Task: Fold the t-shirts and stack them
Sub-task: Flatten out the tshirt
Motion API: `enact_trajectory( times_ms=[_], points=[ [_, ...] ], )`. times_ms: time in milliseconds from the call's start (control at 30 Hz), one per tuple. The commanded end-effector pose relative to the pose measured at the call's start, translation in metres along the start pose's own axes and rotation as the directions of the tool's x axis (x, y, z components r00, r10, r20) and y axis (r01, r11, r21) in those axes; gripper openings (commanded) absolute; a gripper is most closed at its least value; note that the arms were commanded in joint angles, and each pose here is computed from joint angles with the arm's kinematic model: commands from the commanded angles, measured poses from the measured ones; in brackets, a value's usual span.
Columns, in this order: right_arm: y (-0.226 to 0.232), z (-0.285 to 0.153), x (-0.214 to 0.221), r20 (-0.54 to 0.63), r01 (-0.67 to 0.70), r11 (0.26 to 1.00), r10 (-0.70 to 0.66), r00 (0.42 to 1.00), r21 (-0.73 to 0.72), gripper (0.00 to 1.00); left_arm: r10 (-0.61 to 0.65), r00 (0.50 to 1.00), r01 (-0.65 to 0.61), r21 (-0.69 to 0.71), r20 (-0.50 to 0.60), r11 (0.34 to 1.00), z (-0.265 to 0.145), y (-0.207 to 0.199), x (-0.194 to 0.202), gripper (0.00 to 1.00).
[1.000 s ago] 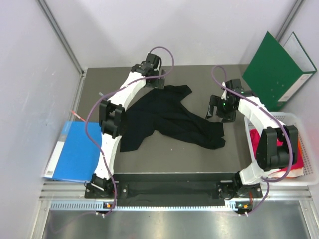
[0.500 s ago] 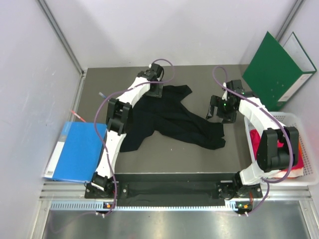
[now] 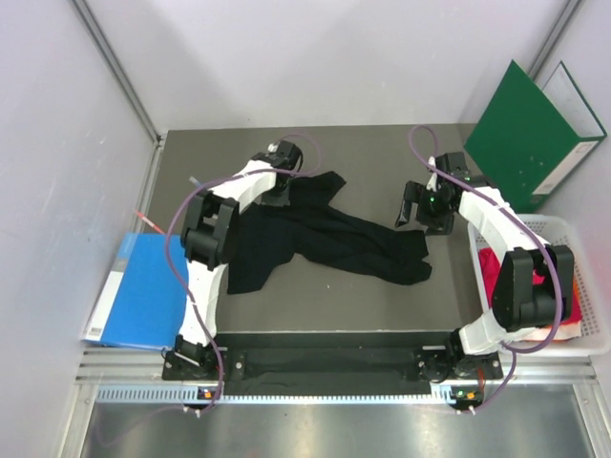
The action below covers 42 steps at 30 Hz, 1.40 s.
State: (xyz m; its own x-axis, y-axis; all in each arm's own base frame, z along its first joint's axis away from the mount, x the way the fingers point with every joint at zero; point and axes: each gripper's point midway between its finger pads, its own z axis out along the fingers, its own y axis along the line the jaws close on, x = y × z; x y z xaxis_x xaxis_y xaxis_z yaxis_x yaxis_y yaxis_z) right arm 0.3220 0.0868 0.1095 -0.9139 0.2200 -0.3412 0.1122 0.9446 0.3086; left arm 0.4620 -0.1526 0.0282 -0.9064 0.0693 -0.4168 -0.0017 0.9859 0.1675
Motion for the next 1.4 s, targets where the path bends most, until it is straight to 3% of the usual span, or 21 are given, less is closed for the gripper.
enact_trajectory(
  times_ms=[0,100,167,200,233,333,400,567,833,1133,1367],
  points=[
    [0.001,-0.004,-0.010,0.047,0.013,1.000,-0.012,0.999,-0.025,0.88,-0.040,0.981,0.026,-0.077,-0.188,0.997,-0.019,0.037,0.078,0.00],
    [0.001,-0.002,-0.010,0.045,0.013,1.000,-0.011,0.999,-0.028,0.89,-0.062,0.973,0.051,-0.054,-0.222,0.997,-0.034,0.039,0.100,0.00],
    [0.002,0.001,-0.010,0.039,0.014,0.999,-0.012,0.999,-0.034,0.89,-0.086,0.979,0.081,-0.035,-0.184,0.996,-0.051,0.040,0.094,0.03],
    [0.001,0.002,-0.010,0.037,0.012,0.999,-0.010,0.999,-0.033,0.89,-0.094,0.981,0.091,-0.028,-0.167,0.995,-0.055,0.041,0.090,0.14],
    [0.003,0.003,-0.009,0.032,0.010,0.999,-0.009,0.999,-0.041,0.89,-0.102,0.985,0.100,-0.017,-0.142,0.995,-0.061,0.040,0.083,0.38],
    [0.004,0.005,-0.009,0.026,0.006,0.999,-0.005,1.000,-0.049,0.89,-0.123,0.992,0.124,0.022,-0.037,0.992,-0.078,0.038,0.052,0.69],
    [0.005,0.005,-0.011,0.029,0.009,0.999,-0.007,1.000,-0.052,0.89,-0.111,0.993,0.110,0.030,0.028,0.994,-0.083,0.037,0.030,0.75],
    [0.003,0.008,-0.008,0.019,0.011,0.999,-0.010,1.000,-0.047,0.89,-0.023,0.996,0.019,0.046,0.090,0.999,-0.074,0.024,-0.010,0.79],
    [0.003,0.010,-0.006,0.014,0.001,0.999,0.000,1.000,-0.052,0.89,0.206,0.966,-0.210,0.011,0.154,0.978,-0.058,-0.028,-0.039,0.79],
    [0.000,0.012,0.001,0.001,-0.003,0.999,0.003,1.000,-0.048,0.89,0.278,0.938,-0.295,0.053,0.209,0.954,-0.054,-0.070,-0.049,0.80],
    [0.000,0.013,0.001,-0.003,-0.001,0.999,0.001,1.000,-0.046,0.89,0.333,0.900,-0.340,-0.024,0.281,0.940,-0.049,-0.084,-0.073,0.82]
  ],
)
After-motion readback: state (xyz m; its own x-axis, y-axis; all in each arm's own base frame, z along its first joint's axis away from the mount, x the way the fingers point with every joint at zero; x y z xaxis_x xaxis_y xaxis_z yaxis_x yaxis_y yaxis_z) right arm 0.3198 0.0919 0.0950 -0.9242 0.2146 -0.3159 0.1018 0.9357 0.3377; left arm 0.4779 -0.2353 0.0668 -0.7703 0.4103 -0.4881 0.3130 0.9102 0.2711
